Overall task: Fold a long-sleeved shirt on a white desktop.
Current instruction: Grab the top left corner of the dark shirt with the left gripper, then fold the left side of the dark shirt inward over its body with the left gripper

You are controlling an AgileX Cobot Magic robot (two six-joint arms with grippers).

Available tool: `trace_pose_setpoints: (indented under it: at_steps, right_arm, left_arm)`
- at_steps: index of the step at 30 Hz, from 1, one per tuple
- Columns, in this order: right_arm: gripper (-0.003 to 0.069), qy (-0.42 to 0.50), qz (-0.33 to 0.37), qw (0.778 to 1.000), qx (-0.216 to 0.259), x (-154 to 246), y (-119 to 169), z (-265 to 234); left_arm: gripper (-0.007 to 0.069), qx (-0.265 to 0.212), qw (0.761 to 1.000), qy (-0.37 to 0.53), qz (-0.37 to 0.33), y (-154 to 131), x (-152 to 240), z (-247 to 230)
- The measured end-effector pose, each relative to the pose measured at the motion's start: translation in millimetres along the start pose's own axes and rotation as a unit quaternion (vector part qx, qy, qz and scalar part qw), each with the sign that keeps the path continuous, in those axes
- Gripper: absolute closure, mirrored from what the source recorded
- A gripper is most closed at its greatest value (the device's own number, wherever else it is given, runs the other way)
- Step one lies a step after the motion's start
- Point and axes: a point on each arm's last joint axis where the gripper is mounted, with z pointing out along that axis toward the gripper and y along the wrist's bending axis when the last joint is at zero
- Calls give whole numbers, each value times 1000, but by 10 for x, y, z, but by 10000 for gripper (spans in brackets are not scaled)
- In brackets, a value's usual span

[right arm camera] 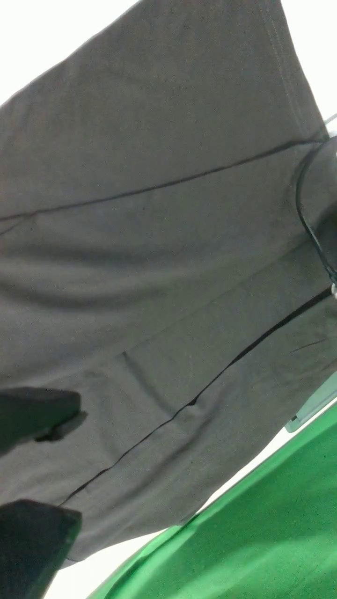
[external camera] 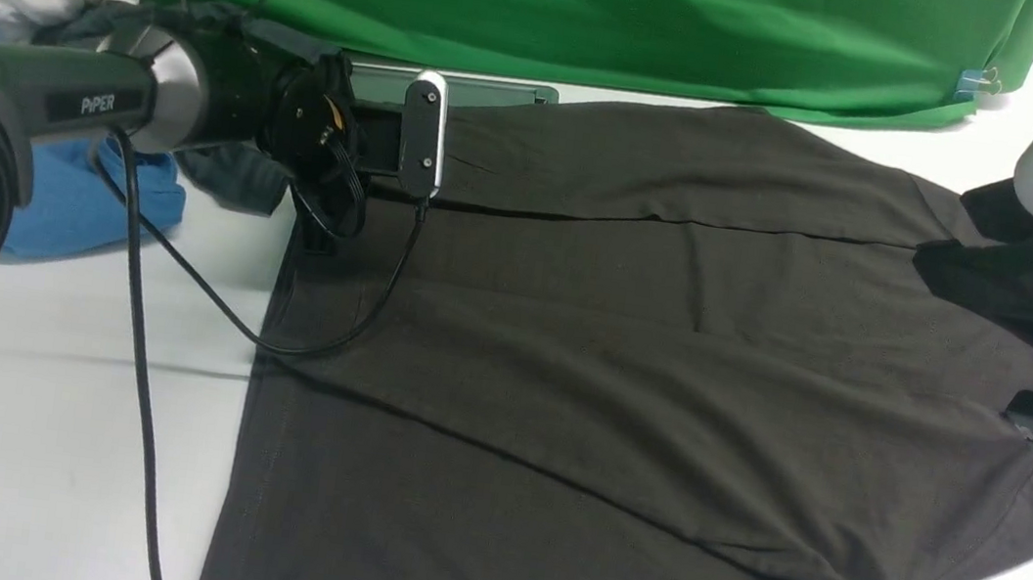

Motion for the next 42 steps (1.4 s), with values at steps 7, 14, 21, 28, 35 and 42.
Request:
trace_pose_setpoints:
  at_steps: [7,14,21,28,35,42]
  right_arm:
    - [363,1,1,1000,-1,9,4,8]
    - [363,13,1,1000,-6,72,35,65]
    - [363,24,1,1000,-11,126,60,107]
    - [363,22,16,1000,-10,122,59,120]
    - [363,39,35,999,-16,114,57,289]
    - [363,54,49,997,-21,121,63,398]
  left_arm:
    - [597,3,1000,0,-23,123,-49,-302]
    - [597,55,995,10,-80,153,-144,-712]
    - [597,132,986,30,-98,-2,-251,-804]
    - [597,108,985,21,-132,130,-264,-1167]
    - [597,132,975,-21,-180,177,-321,-1722]
    - [597,194,964,14,-183,-5,-326,-1859]
